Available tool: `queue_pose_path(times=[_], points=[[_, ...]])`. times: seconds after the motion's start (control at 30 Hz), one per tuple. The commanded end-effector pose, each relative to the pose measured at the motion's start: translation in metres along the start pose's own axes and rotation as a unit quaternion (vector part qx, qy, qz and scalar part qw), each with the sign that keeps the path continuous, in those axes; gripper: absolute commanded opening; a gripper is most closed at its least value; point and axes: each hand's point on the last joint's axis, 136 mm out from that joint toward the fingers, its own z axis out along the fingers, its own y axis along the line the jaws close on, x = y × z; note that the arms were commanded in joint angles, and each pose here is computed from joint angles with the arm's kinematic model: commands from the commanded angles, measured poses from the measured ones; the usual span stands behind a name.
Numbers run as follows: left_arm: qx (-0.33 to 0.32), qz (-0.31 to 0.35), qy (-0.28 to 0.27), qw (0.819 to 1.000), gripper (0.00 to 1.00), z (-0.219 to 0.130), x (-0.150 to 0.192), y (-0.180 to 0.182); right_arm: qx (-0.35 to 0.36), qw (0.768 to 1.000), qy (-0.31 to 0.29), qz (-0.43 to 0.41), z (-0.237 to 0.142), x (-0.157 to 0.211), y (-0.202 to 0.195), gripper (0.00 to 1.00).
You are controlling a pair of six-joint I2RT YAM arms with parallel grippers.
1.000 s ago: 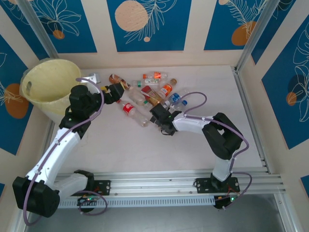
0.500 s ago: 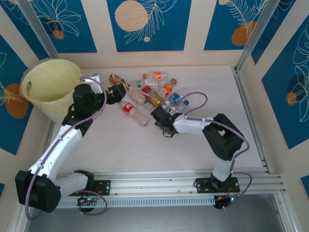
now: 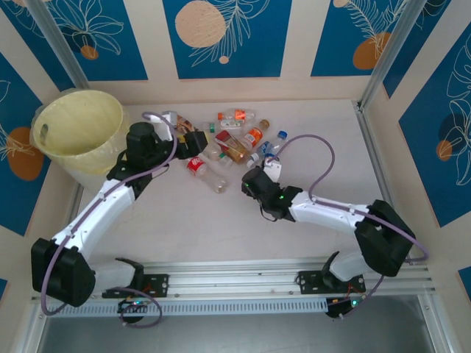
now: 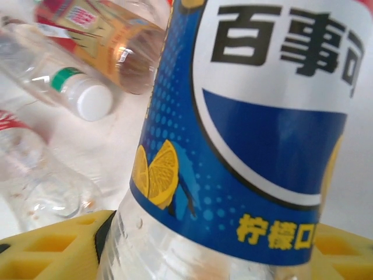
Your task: Put the plastic bottles in the bin
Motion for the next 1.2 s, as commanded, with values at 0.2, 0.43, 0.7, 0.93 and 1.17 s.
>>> queue_pose_path(times=[0.2,0.43,0.7,0.93,1.17], points=[[0.075,0.016,0.046,0.996,1.0,0.022,0.016,-0.04,-0.219,0.97,-0.005,-0.109,-0.035,-0.033,0.05,0.45],[0.13,0.009,0.088,0.988,1.0,0.048,0.047,-0.068,-0.338,0.932,0.006,-0.128,-0.064,-0.033,0.079,0.46],[0.098,-0.021,0.077,0.992,1.0,0.08,0.053,-0.062,-0.42,0.896,0.014,-0.144,-0.088,-0.024,0.109,0.46],[0.126,-0.032,0.09,0.987,0.98,0.095,0.058,-0.066,-0.436,0.884,0.031,-0.165,-0.097,-0.016,0.124,0.47],[0.141,-0.029,0.098,0.985,0.71,0.095,0.06,-0.07,-0.428,0.888,0.037,-0.164,-0.094,-0.015,0.123,0.53]])
